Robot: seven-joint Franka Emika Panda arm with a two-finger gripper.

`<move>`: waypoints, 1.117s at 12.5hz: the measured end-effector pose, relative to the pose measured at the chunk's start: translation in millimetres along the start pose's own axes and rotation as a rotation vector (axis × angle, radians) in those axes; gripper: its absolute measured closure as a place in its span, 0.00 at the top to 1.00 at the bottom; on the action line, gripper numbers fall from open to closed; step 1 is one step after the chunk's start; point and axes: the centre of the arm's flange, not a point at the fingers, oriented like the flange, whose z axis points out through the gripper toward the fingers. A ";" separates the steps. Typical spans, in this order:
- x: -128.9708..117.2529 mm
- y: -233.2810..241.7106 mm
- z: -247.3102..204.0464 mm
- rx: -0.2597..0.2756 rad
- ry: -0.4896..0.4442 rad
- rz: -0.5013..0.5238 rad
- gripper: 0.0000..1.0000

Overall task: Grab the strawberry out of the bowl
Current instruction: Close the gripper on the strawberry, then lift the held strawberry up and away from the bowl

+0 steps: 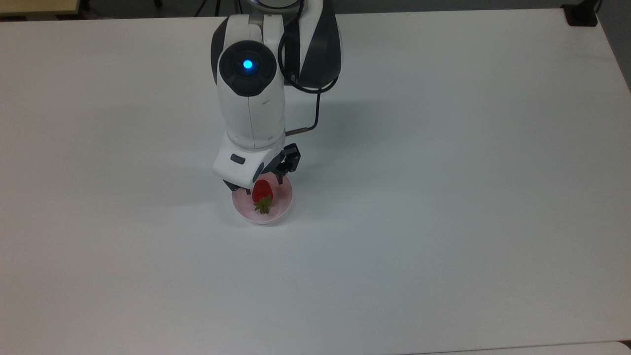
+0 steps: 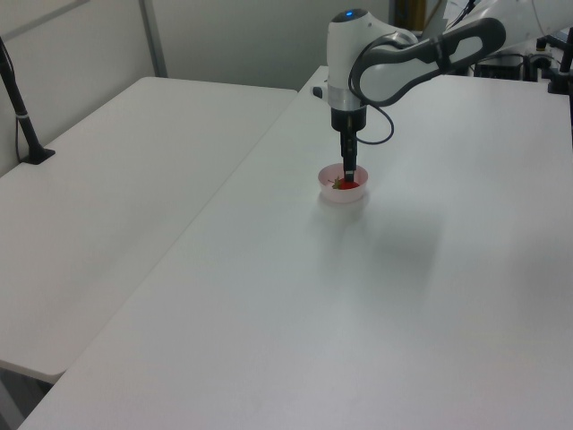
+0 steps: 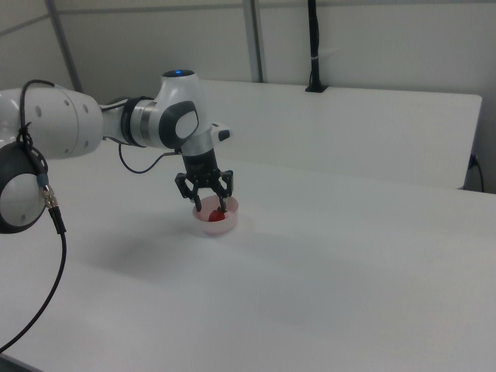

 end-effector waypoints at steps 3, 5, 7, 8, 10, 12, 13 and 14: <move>0.6 8.4 18.4 -0.003 0.003 0.023 0.63; 1.5 12.0 28.0 -0.006 0.009 0.062 0.61; 1.7 11.7 36.0 -0.003 0.001 0.087 0.54; 1.8 11.8 35.7 -0.003 0.001 0.091 0.44; 2.9 12.4 31.5 -0.005 0.009 0.094 0.44; 1.3 12.3 16.9 -0.002 0.009 0.100 0.44; -1.3 11.8 8.2 0.003 -0.004 0.102 0.44; -4.4 11.5 -3.8 0.007 -0.014 0.106 0.44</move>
